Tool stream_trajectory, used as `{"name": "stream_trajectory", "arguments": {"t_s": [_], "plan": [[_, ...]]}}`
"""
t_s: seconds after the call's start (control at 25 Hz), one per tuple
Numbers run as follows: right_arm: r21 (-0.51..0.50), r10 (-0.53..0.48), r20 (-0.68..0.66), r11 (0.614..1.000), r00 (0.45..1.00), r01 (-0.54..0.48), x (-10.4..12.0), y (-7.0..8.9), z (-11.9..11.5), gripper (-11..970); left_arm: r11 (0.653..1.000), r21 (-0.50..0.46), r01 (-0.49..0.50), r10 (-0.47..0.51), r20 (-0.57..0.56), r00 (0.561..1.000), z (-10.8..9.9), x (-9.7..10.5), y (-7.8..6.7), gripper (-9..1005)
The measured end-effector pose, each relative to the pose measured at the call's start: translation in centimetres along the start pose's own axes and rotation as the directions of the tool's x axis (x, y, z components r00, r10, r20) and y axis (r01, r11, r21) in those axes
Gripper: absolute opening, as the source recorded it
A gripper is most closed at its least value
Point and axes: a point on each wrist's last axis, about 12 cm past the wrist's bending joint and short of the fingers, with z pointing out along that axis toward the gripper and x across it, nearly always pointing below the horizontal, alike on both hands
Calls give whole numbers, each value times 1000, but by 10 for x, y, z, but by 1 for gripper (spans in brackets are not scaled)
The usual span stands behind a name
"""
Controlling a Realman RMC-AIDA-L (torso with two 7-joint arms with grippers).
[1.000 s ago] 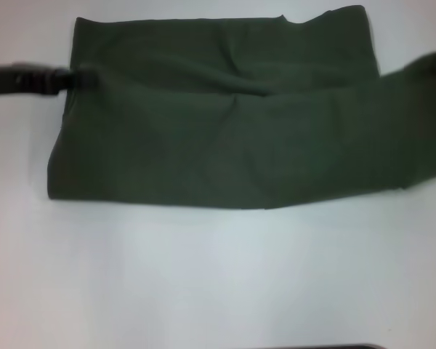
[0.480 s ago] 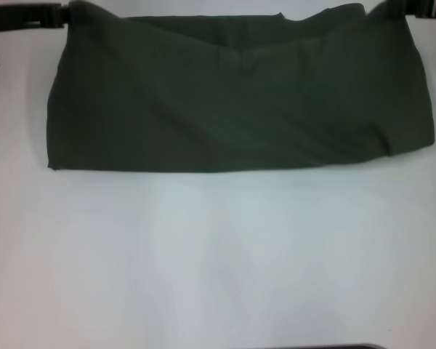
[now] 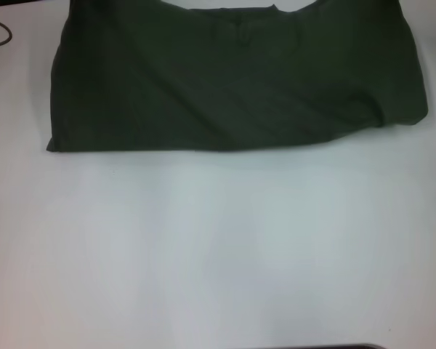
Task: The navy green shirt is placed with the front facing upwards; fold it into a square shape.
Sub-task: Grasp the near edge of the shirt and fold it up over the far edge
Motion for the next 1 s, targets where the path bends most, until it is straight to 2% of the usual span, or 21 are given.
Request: {"name": "stream_trajectory", "arguments": {"t_s": [0.2,0.48,1.0], "plan": [[28,-8,17,1000,1000,8,-2,1,6,31,999,-53,-9,10,24,1000,7,-5,0,38],[79,-5,38,997,999,2,-2,-4,8,32,984,-176,4,7,63,998,13,-3,8,38],[97,-23,54,995,998,18,-5,1,18,32,977,-213,-9,21,53,998,17,1,9,39]]}}
